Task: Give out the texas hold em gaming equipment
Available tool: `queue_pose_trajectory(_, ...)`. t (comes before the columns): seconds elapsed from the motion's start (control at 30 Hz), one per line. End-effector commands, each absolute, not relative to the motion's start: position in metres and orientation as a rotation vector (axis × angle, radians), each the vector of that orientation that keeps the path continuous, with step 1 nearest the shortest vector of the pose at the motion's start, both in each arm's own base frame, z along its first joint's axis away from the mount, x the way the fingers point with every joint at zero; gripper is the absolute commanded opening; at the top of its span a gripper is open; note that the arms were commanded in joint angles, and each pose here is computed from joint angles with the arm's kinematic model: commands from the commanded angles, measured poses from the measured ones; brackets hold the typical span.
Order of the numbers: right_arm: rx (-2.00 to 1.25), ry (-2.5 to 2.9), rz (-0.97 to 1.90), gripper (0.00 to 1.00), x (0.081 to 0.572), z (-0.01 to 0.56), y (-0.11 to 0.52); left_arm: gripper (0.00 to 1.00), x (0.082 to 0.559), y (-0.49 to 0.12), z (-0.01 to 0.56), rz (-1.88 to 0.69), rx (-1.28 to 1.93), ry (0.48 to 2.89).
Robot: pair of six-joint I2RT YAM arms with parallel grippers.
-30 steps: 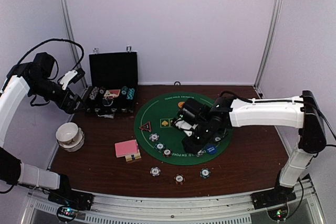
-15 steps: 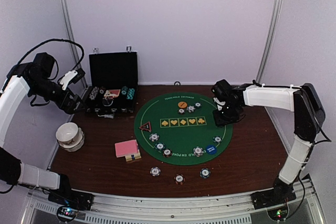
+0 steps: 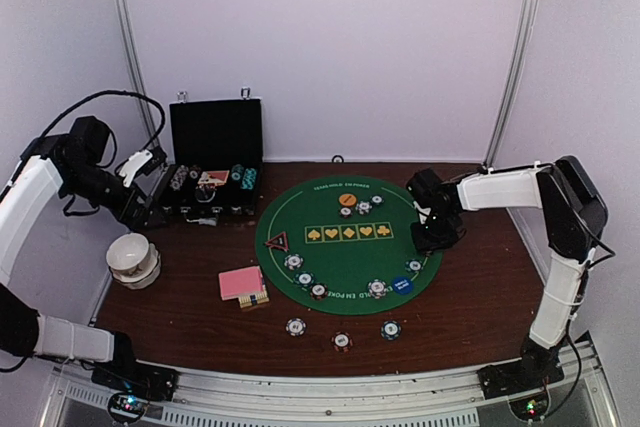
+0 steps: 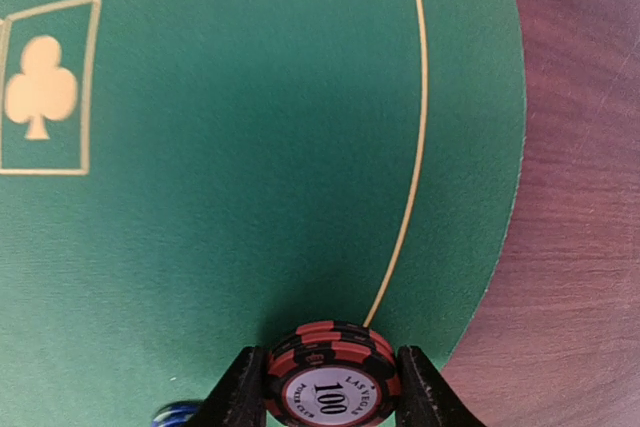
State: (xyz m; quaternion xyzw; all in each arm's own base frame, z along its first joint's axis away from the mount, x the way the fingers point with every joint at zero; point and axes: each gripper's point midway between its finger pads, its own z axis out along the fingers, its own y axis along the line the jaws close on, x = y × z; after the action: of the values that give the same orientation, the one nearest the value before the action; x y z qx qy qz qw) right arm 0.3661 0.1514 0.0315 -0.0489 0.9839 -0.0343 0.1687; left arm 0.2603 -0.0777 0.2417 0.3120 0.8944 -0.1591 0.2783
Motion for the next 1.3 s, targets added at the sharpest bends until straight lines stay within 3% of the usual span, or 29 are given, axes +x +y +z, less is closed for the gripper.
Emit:
queue_pose_trajectory(0.0,-0.085,2.808,-0.102,0.17,0.367,0.017,0.147,0.98,0.262,-0.09,0.23,-0.445,0.902,2.36)
queue_pose_trajectory(0.1,-0.074,2.816,-0.099,0.28,0.367,0.014,0.147,0.97,0.256,-0.095,0.214,-0.423,0.978,2.386)
queue_pose_trajectory(0.23,-0.049,2.809,-0.098,0.61,0.366,0.019,0.146,0.98,0.249,-0.109,0.196,-0.418,1.08,2.407)
queue_pose_trajectory(0.37,-0.026,2.758,-0.056,0.73,0.37,0.044,0.148,0.97,0.248,-0.123,0.179,-0.421,1.141,2.416)
queue_pose_trajectory(0.83,-0.04,2.53,0.315,0.89,0.366,0.16,0.226,0.98,0.25,-0.166,0.122,-0.409,1.367,2.382)
queue_pose_trajectory(1.1,-0.103,2.519,0.596,0.91,0.344,0.177,0.292,0.98,0.252,-0.178,0.09,-0.347,1.484,2.346)
queue_pose_trajectory(1.27,-0.131,2.518,0.629,0.91,0.337,0.177,0.305,0.98,0.246,-0.185,0.083,-0.383,1.541,2.31)
